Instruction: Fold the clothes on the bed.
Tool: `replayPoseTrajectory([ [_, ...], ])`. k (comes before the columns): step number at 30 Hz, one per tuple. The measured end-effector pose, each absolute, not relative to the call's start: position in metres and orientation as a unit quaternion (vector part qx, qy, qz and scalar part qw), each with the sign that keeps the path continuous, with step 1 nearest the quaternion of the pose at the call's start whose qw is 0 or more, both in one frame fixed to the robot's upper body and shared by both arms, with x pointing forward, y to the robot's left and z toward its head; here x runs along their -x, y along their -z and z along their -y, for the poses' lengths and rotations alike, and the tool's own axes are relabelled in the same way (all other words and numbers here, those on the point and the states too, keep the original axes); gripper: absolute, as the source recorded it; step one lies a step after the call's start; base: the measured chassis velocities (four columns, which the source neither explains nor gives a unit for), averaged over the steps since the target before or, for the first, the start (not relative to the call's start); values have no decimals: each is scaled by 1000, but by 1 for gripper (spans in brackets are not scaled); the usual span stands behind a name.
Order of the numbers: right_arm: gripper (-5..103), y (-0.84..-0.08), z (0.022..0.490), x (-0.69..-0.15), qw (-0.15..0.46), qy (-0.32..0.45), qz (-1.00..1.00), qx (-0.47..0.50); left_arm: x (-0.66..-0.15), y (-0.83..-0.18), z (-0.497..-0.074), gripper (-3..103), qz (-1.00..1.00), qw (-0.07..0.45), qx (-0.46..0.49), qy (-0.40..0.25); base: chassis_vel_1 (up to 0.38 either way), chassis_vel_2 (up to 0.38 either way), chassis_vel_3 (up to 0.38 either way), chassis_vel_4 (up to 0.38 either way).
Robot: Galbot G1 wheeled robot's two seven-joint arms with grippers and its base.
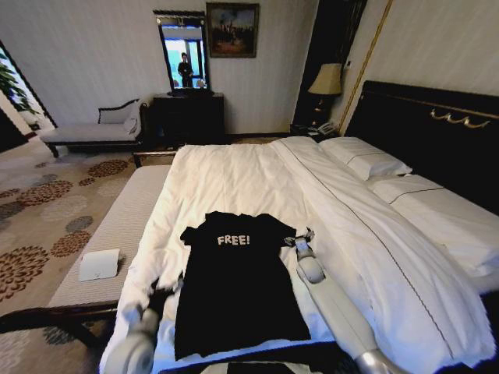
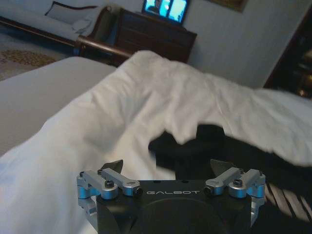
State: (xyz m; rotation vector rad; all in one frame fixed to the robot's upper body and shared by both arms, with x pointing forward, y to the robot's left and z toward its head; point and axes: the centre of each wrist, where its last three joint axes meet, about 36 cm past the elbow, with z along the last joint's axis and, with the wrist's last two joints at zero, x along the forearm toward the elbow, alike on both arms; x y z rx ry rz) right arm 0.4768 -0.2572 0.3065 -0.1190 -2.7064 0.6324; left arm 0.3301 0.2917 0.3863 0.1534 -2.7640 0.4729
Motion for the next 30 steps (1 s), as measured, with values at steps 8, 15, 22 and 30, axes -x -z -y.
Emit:
replayPoseTrajectory([
  [8,100,-305,249,-475,179,-226,957,30,-398,-375,-322,100,975,153,-78,-144,0,0,0,0],
  [15,100,-306,253,-480,178,-233,956,28,-461,-367,-318,100,971,161,-65,-166,0,0,0,0],
  [22,100,-311,254,-487,173,-234,956,27,-502,-348,-303,100,963,199,-58,-172,0,0,0,0],
  [30,100,-310,258,-488,174,-237,955,28,-544,-325,-298,93,956,220,-80,-176,0,0,0,0],
])
